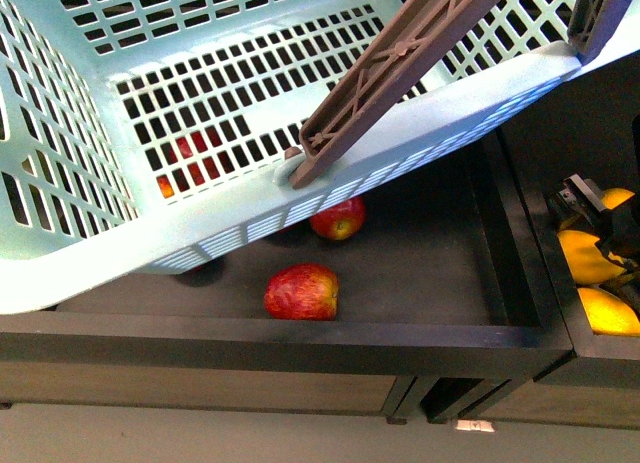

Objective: Pick lemon and mango into basket

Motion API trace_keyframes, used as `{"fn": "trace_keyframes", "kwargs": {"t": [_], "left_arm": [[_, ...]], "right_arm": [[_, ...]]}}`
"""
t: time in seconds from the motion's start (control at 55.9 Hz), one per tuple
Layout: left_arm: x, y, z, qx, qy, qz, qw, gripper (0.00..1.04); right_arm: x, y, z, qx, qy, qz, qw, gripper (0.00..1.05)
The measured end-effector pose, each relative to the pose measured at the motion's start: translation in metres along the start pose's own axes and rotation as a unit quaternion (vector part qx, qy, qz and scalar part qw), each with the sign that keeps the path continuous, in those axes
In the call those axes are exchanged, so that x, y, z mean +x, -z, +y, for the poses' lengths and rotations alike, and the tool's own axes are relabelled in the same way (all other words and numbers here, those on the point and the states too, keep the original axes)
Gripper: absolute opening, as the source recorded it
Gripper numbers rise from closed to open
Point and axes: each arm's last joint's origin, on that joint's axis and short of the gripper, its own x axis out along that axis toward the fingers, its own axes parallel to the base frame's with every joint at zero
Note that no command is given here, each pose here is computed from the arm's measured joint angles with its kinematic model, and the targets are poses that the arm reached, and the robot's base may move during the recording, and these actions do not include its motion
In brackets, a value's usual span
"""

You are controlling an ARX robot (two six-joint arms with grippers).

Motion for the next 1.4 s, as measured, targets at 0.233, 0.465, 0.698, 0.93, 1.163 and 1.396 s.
{"fn": "trace_keyframes", "kwargs": {"t": [0.233,0.465,0.698,0.93,1.163,1.396], "left_arm": [[0.000,0.000,0.000,0.000,0.000,0.000,1.000,0.04],[0.000,0.000,0.000,0.000,0.000,0.000,1.000,0.04],[0.000,0.000,0.000,0.000,0.000,0.000,1.000,0.04],[0.000,0.000,0.000,0.000,0.000,0.000,1.000,0.04],[0.000,0.000,0.000,0.000,0.000,0.000,1.000,0.04],[0.000,0.000,0.000,0.000,0.000,0.000,1.000,0.04]], "right_arm": [[-0.008,-0.002,-0.014,-0.011,-0.012,0.002,1.000,0.80],[-0.051,-0.025,-0.031,-0.039,-0.051,-0.029,0.998,0.80],[-0.162,-0.053,-0.046,-0.178,-0.171,-0.107,0.963,0.80],[-0.277,-0.048,-0.049,-0.285,-0.301,-0.178,0.892,0.80],[-0.374,-0.018,-0.043,-0.326,-0.408,-0.245,0.816,0.80],[-0.388,0.041,-0.016,-0.372,-0.460,-0.218,0.776,0.80]]}}
